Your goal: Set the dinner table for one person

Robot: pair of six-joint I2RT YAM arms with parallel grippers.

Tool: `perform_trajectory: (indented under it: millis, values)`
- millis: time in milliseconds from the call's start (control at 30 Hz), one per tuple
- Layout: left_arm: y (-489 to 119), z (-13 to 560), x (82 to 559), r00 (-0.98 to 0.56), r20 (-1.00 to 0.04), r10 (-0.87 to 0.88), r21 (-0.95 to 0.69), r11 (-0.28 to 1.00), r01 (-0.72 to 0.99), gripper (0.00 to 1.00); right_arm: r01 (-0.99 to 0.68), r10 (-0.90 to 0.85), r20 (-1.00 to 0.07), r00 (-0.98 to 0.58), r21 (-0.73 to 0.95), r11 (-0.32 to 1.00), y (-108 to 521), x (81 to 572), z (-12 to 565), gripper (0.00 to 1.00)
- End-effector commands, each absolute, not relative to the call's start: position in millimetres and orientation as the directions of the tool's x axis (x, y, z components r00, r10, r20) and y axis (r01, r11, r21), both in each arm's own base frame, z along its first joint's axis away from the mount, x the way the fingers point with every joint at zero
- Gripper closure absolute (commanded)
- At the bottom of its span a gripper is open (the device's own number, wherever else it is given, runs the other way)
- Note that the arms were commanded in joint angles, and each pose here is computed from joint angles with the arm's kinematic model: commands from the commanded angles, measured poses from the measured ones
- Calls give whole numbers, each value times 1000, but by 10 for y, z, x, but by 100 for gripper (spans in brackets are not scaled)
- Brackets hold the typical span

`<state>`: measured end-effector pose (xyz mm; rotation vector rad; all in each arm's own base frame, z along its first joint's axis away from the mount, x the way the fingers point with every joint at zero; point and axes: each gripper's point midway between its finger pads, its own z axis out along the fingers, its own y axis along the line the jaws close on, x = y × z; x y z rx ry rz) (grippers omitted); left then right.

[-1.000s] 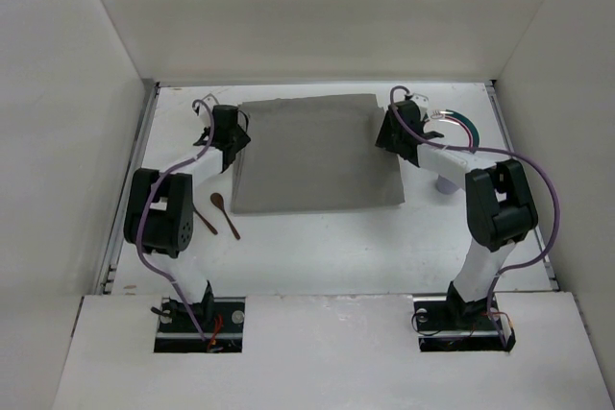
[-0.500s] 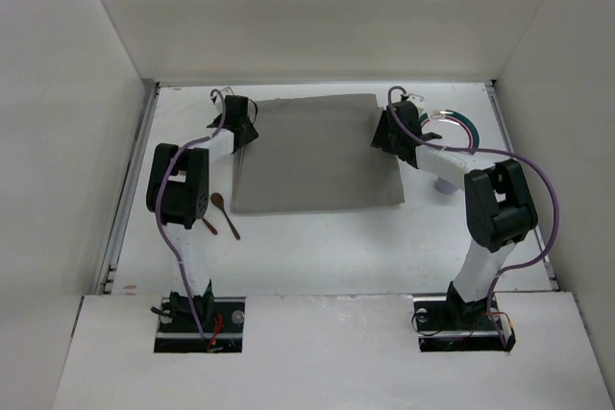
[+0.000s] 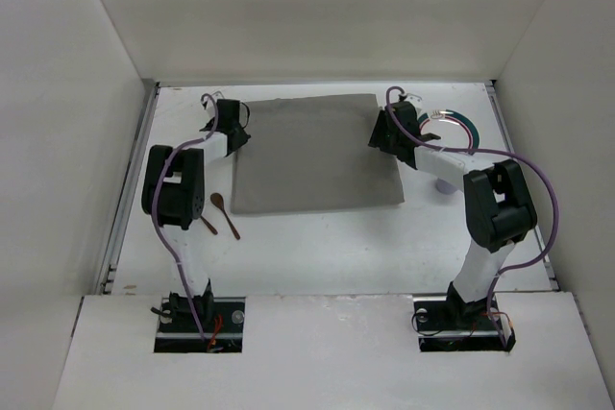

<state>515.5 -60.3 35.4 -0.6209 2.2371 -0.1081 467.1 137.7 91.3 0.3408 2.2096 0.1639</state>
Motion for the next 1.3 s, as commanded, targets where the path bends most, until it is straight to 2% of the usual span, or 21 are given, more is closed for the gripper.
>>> perform_trajectory:
  millis: [0, 167, 367, 533, 633, 733, 833, 933, 967, 1100, 1167, 1267]
  values:
    - [-399, 834, 5129, -441, -719, -537, -355, 829, -431, 100, 159, 341, -794, -503, 302, 940, 1441, 4760, 1265, 34]
    - [-327, 1039, 5040, -381, -726, -573, -405, 803, -437, 100, 158, 329, -791, -516, 290, 944, 1445, 4787, 1216, 32]
    - [-222, 692, 5155, -430, -701, -569, -352, 800, -485, 100, 167, 328, -772, -543, 284, 944, 1460, 4780, 1080, 31]
    - [-131, 560, 5195, -432, -708, -558, -313, 797, -517, 99, 207, 343, -761, -551, 274, 939, 1345, 4762, 1011, 42]
    - [-67, 583, 5102, -414, -719, -559, -298, 785, -543, 98, 223, 364, -769, -525, 288, 931, 1302, 4711, 1077, 57]
    - [-47, 814, 5018, -362, -749, -555, -307, 775, -552, 86, 234, 369, -783, -501, 287, 929, 1242, 4614, 1174, 53]
    - [-190, 1242, 4862, -285, -793, -538, -347, 784, -514, 69, 269, 399, -798, -452, 304, 914, 1114, 4443, 1263, 38]
    - [-379, 1519, 4628, -241, -832, -500, -348, 807, -477, 61, 278, 421, -808, -412, 328, 903, 1043, 4196, 1296, 37]
    - [-434, 1570, 4558, -232, -839, -493, -347, 812, -469, 60, 280, 426, -808, -407, 333, 900, 1021, 4114, 1283, 40]
    - [-1140, 1437, 4233, -307, -815, -492, -390, 857, -337, 61, 214, 471, -773, -425, 420, 882, 1242, 3809, 1172, 64]
    - [-1493, 1220, 4068, -384, -778, -497, -415, 866, -280, 62, 154, 500, -726, -473, 490, 858, 1510, 3677, 1076, 71]
    - [-1781, 805, 3790, -478, -693, -540, -471, 841, -268, 65, 128, 546, -654, -524, 573, 810, 1758, 3560, 864, 75]
